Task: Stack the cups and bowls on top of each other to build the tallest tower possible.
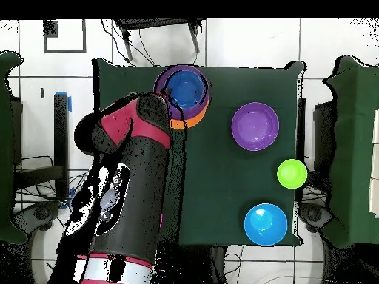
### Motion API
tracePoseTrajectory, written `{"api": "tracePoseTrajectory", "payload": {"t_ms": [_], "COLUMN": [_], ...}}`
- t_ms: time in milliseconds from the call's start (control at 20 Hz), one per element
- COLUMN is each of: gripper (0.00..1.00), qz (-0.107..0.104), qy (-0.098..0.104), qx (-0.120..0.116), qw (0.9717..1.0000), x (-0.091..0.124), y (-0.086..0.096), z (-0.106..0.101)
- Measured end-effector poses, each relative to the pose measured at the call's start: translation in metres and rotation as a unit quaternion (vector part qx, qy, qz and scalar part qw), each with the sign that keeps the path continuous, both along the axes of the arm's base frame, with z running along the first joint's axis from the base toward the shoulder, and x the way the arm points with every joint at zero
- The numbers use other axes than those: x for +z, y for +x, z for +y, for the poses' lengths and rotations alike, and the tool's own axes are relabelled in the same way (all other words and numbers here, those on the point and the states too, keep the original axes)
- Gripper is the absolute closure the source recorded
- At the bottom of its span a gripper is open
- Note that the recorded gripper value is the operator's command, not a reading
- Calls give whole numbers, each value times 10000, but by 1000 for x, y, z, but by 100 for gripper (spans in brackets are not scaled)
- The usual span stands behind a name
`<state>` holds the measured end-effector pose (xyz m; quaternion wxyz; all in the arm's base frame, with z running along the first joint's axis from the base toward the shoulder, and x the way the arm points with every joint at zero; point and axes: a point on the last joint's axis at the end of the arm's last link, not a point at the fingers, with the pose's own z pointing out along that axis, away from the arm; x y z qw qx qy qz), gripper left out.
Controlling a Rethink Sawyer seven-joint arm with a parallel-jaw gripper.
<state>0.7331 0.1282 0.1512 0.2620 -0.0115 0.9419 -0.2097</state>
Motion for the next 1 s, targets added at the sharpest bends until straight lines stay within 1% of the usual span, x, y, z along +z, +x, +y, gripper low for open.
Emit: {"api": "tracePoseTrajectory", "payload": {"t_ms": [450,600,750,1000], "gripper": [100,100,100,100], "qz": [1,-1,8,-1], "qy": [120,241,297,459], "qx": [-88,-110,-125,-155], "qw": [9999,9996,9995,9988], "x": [5,6,6,8], "y": [-1,-1,-1,1], "z": [-6,-4,-4,-2]}}
